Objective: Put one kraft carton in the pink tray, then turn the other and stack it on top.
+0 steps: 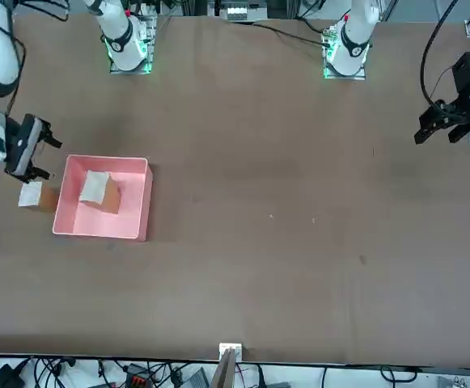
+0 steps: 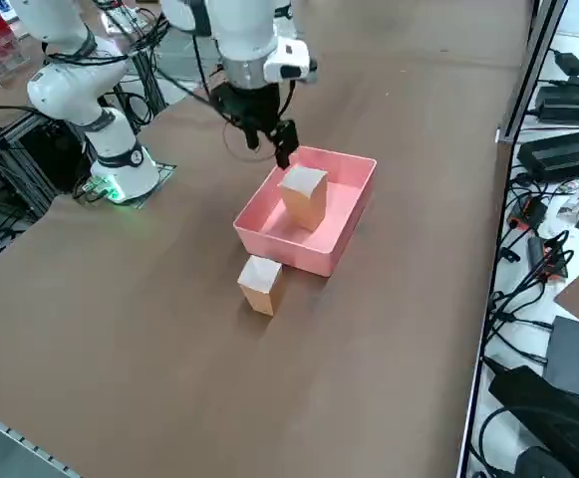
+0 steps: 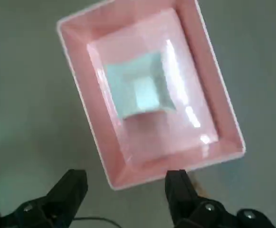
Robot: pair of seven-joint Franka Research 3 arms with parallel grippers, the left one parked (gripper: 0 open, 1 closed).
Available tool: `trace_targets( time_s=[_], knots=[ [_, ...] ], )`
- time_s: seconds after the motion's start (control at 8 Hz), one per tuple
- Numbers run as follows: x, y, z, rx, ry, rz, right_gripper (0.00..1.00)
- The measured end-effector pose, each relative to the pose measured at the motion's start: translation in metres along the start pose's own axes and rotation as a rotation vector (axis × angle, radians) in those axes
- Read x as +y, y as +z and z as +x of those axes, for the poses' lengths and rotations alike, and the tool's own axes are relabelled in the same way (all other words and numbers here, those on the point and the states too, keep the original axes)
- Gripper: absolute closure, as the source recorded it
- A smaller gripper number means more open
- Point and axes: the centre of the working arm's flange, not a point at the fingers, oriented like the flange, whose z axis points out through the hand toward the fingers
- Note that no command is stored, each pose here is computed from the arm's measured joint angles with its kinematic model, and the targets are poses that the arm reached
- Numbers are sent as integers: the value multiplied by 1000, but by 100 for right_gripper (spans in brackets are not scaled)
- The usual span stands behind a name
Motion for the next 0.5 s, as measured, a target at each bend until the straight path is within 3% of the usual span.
trace_targets(
  time_s=[0.25,0.5],
  knots=[
    [12,6,-43,-13,303,1,0],
    [22,11,-58,-10,588,-29,0]
  ],
)
